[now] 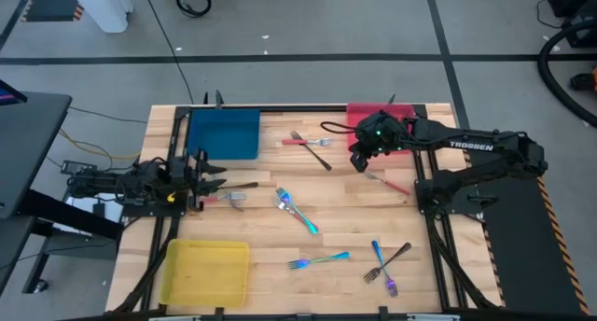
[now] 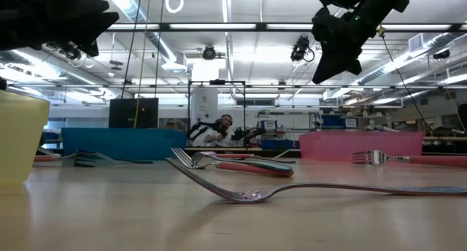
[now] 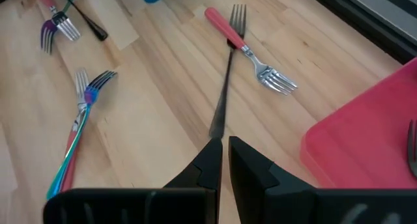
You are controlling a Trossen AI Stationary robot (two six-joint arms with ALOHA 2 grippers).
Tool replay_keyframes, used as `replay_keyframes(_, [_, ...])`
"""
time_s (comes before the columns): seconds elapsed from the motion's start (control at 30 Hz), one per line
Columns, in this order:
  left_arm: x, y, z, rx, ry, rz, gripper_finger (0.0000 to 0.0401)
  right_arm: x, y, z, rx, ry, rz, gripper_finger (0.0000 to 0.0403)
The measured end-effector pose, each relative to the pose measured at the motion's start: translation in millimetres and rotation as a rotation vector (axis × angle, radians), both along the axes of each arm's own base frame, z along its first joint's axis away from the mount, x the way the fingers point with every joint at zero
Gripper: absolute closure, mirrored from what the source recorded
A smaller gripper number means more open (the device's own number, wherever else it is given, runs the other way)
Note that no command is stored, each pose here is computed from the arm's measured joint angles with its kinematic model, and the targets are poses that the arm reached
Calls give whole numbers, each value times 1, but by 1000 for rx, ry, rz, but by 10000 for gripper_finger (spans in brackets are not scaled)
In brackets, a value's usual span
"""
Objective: Sort silverware by color (type)
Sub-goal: Put the middle left pink fork into the yellow bin
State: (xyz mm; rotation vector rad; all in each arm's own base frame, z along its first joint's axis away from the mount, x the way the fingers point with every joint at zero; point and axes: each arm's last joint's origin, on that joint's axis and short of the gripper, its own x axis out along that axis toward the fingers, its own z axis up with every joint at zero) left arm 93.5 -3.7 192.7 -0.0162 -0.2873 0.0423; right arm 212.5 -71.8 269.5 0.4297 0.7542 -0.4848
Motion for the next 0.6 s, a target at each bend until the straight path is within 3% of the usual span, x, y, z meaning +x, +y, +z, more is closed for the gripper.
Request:
replay_keyframes(0.1, [0, -1, -1, -18, 13, -42, 240, 0, 0, 0, -9, 3, -8, 366])
replay_keyframes(0.27, [2, -1, -8, -157, 80, -78, 244, 0, 0, 0, -9, 3, -9, 366])
replay_keyframes(0.37, [3, -1, -14, -206, 250, -72, 258, 0, 0, 0, -10, 4, -8, 366])
replay_keyframes(0.6, [1, -1, -1, -333, 586, -28, 283, 0, 0, 0, -10, 7, -7, 366])
